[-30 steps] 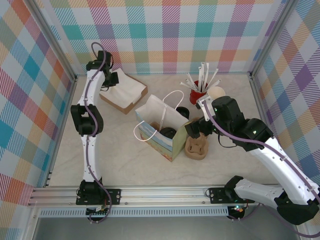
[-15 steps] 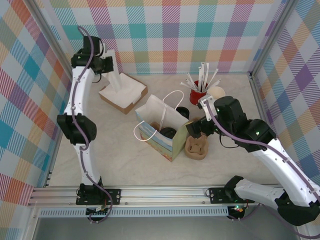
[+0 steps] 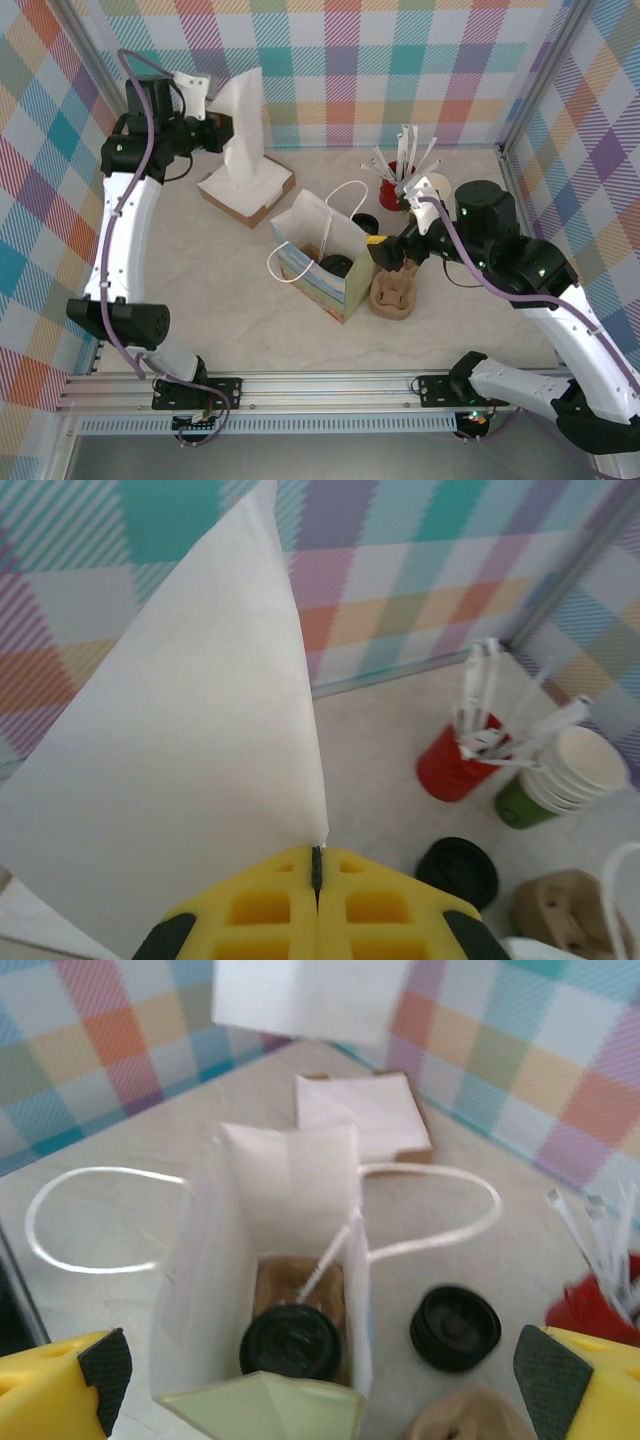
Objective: Pack the takeout coffee
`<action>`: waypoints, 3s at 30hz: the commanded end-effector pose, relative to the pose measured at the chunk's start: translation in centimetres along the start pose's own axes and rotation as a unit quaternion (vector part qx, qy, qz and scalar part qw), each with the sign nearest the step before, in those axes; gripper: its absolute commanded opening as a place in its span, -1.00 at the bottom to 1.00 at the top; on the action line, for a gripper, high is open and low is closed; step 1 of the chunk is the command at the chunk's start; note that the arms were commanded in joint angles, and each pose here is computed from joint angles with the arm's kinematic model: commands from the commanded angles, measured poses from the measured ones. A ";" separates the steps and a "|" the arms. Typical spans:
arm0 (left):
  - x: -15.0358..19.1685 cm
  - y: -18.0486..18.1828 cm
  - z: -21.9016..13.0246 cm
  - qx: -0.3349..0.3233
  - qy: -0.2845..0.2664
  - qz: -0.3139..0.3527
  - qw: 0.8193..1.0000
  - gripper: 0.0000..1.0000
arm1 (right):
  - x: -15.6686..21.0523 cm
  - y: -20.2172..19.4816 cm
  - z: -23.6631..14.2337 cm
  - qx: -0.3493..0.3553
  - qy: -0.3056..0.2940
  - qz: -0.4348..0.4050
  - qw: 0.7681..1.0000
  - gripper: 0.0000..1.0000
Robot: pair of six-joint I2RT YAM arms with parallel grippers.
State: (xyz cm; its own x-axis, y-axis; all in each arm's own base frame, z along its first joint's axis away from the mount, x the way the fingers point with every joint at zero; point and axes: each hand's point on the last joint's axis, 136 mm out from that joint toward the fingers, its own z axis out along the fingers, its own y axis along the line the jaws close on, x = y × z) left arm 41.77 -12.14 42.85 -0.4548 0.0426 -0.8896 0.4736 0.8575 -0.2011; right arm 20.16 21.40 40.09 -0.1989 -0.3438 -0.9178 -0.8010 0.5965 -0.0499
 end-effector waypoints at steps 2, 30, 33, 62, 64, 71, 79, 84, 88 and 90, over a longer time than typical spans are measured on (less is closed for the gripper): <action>0.1 -6.5 -3.0 0.111 -0.024 0.055 0.992 -1.00 | -4.6 2.8 -0.6 -0.079 -0.091 -0.105 0.987 0.99; 2.9 -20.3 -11.2 0.350 -0.033 0.116 0.929 -1.00 | -12.8 4.0 7.2 -0.124 -0.183 -0.254 0.941 0.99; 2.9 -21.0 -11.6 0.367 -0.035 0.120 0.922 -1.00 | -12.3 4.5 8.0 -0.146 -0.176 -0.239 0.944 0.99; 2.8 -22.6 -10.8 0.390 -0.033 0.133 0.911 -1.00 | -9.4 7.3 10.0 -0.246 -0.137 -0.142 0.949 -0.16; 2.6 -22.7 -11.1 0.391 -0.039 0.136 0.910 -1.00 | -9.0 7.1 10.1 -0.239 -0.127 -0.138 0.953 -0.44; 1.8 -22.3 -12.8 0.360 -0.066 0.143 0.920 -0.52 | -7.9 6.2 9.6 -0.209 -0.095 -0.132 0.964 -0.98; 1.9 -19.8 -16.2 0.256 -0.126 0.138 0.948 0.11 | -4.4 4.6 10.4 -0.172 -0.022 -0.122 0.977 -1.00; 3.6 -17.0 -17.7 0.174 -0.157 0.112 0.966 0.13 | -2.4 3.3 11.4 -0.136 0.030 -0.141 0.980 -1.00; 5.6 -15.1 -19.0 0.126 -0.168 0.091 0.973 0.14 | -0.5 2.7 12.1 -0.104 0.065 -0.190 0.974 -1.00; 6.6 -14.4 -19.4 0.108 -0.170 0.082 0.976 0.15 | 0.1 2.5 12.3 -0.092 0.073 -0.214 0.970 -1.00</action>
State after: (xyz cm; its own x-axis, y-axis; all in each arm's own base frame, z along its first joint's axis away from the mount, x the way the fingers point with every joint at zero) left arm 16.57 -15.65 48.35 -0.0910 0.0010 -0.9958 0.7565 0.6504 -0.0685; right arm 24.68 32.44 36.55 0.0533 -0.5563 -0.8293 -0.9356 0.2625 -0.2363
